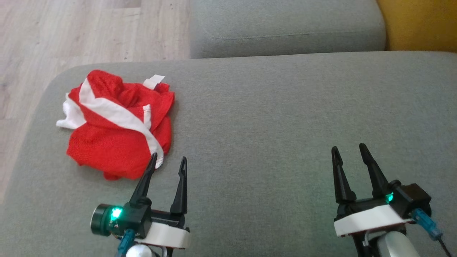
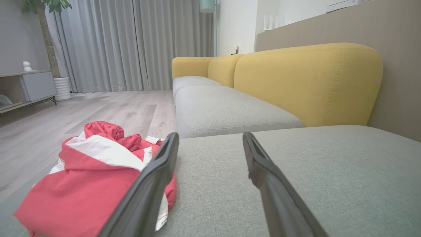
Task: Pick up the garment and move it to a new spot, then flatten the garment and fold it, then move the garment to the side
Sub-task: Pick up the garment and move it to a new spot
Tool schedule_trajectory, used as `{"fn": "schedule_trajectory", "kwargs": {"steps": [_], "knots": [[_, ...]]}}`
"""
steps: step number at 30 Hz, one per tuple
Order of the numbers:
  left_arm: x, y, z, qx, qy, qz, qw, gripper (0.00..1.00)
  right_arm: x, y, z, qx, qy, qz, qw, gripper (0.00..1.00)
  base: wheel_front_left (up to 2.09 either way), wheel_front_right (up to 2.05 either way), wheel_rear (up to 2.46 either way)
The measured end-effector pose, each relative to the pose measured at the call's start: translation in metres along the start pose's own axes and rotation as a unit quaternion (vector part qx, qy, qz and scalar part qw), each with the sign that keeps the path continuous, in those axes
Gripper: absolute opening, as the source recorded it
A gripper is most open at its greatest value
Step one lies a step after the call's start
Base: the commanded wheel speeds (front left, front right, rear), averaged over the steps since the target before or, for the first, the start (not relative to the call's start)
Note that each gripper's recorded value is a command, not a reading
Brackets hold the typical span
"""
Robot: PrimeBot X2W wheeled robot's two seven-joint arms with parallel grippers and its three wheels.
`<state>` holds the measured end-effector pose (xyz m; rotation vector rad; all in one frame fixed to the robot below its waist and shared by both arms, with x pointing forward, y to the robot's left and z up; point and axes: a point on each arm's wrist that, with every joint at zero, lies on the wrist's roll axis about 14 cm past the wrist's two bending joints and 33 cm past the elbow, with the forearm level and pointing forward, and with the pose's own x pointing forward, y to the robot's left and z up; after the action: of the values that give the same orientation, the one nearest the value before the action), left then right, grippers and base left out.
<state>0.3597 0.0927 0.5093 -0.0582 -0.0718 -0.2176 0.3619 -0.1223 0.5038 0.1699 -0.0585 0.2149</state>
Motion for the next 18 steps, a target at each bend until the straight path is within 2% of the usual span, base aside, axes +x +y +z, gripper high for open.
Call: {"fn": "schedule_trajectory", "kwargs": {"steps": [10, 18], "knots": [[-0.017, 0.028, 0.001, 0.015, 0.000, 0.046, 0.999, 1.00, 0.015, 0.033, -0.004, 0.002, 0.006, 0.053, 0.999, 1.00, 0.00, 0.00, 0.00], [-0.054, 0.068, -0.001, 0.018, 0.006, 0.122, 0.992, 1.00, 0.025, 0.093, -0.011, 0.008, 0.016, 0.146, 0.989, 1.00, 0.00, 0.00, 0.00]]}}
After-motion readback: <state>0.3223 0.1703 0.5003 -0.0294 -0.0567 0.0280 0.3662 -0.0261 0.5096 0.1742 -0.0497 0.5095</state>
